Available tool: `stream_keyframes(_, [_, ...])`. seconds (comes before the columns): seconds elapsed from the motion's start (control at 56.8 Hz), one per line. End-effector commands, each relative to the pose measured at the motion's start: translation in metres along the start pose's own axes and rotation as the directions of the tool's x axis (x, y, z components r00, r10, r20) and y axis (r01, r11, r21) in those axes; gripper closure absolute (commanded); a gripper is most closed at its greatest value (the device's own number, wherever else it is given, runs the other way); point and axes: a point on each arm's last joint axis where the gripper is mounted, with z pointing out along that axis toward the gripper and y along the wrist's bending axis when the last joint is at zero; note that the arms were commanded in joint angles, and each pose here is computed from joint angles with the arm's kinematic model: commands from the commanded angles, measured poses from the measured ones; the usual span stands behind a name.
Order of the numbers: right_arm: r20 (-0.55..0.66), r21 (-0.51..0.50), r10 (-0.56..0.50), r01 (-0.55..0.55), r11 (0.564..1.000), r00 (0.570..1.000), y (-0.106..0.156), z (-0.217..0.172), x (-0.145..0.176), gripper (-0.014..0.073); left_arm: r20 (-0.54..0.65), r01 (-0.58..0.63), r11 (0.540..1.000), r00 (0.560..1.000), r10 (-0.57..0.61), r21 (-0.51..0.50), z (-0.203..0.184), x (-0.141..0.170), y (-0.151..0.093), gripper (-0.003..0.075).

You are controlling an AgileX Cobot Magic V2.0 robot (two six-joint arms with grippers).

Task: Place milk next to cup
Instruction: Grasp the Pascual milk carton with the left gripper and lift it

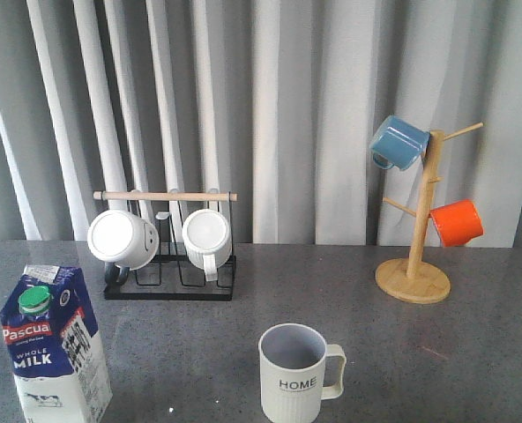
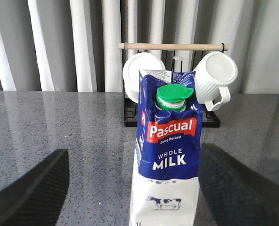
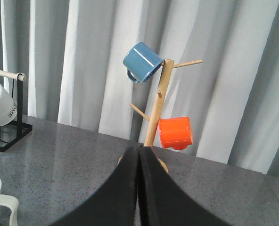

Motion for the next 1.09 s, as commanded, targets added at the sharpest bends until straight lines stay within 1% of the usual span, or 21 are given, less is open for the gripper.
stream_keyframes(0.0, [0.105, 0.004, -0.015, 0.014, 1.0, 0.994, -0.002, -0.003, -0.018, 0.0603, 0.207, 0.107, 0.993, 0.971, -0.117, 0.056, -0.002, -0.028, -0.005, 0.0129])
stream_keyframes(0.018, [0.105, 0.004, -0.015, 0.014, 1.0, 0.994, -0.002, -0.003, -0.018, 0.0603, 0.239, 0.122, 0.99, 0.962, -0.135, 0.071, -0.003, -0.031, -0.005, 0.0113])
stream_keyframes(0.053, [0.105, 0.004, -0.015, 0.014, 1.0, 0.994, -0.002, -0.003, -0.018, 0.0603, 0.28, 0.149, 0.984, 0.945, -0.171, 0.097, -0.004, -0.037, -0.007, 0.0057])
stream_keyframes(0.106, [0.105, 0.004, -0.015, 0.014, 1.0, 0.994, -0.002, -0.003, -0.018, 0.0603, 0.305, 0.154, 0.98, 0.934, -0.185, 0.123, -0.005, -0.046, -0.01, -0.0016])
stream_keyframes(0.211, [0.105, 0.004, -0.015, 0.014, 1.0, 0.994, -0.002, -0.003, -0.018, 0.0603, 0.32, 0.072, 0.983, 0.939, -0.124, 0.168, 0.008, -0.059, -0.02, -0.0013])
stream_keyframes(0.317, [0.105, 0.004, -0.015, 0.014, 1.0, 0.994, -0.002, -0.003, -0.018, 0.0603, 0.315, 0.048, 0.983, 0.944, -0.103, 0.176, 0.031, -0.069, -0.024, -0.0003])
stream_keyframes(0.423, [0.105, 0.004, -0.015, 0.014, 1.0, 0.994, -0.002, -0.003, -0.018, 0.0603, 0.284, 0.051, 0.984, 0.954, -0.099, 0.174, 0.054, -0.072, -0.026, 0.0001])
stream_keyframes(0.528, [0.105, 0.004, -0.015, 0.014, 1.0, 0.994, -0.002, -0.003, -0.018, 0.0603, 0.225, 0.051, 0.985, 0.97, -0.087, 0.163, 0.078, -0.064, -0.027, 0.0001])
stream_keyframes(0.634, [0.105, 0.004, -0.015, 0.014, 1.0, 0.994, -0.002, -0.003, -0.018, 0.0603, 0.15, 0.053, 0.987, 0.986, -0.075, 0.151, 0.102, -0.05, -0.028, 0.0002])
stream_keyframes(0.88, [0.105, 0.004, -0.015, 0.014, 1.0, 0.994, -0.002, -0.003, -0.018, 0.0603, -0.003, 0.076, 0.991, 0.997, -0.076, 0.11, 0.136, -0.009, -0.022, 0.0011])
stream_keyframes(0.933, [0.105, 0.004, -0.015, 0.014, 1.0, 0.994, -0.002, -0.003, -0.018, 0.0603, -0.017, 0.093, 0.991, 0.996, -0.092, 0.094, 0.141, -0.005, -0.019, 0.0028])
stream_keyframes(0.986, [0.105, 0.004, -0.015, 0.014, 1.0, 0.994, -0.002, -0.003, -0.018, 0.0603, -0.023, 0.124, 0.989, 0.992, -0.123, 0.076, 0.143, -0.002, -0.018, 0.0071])
stream_keyframes(1.039, [0.105, 0.004, -0.015, 0.014, 1.0, 0.994, -0.002, -0.003, -0.018, 0.0603, -0.014, 0.143, 0.987, 0.99, -0.142, 0.068, 0.144, -0.002, -0.017, 0.0163])
stream_keyframes(1.074, [0.105, 0.004, -0.015, 0.014, 1.0, 0.994, -0.002, -0.003, -0.018, 0.0603, -0.005, 0.144, 0.987, 0.99, -0.144, 0.071, 0.144, -0.003, -0.017, 0.0239])
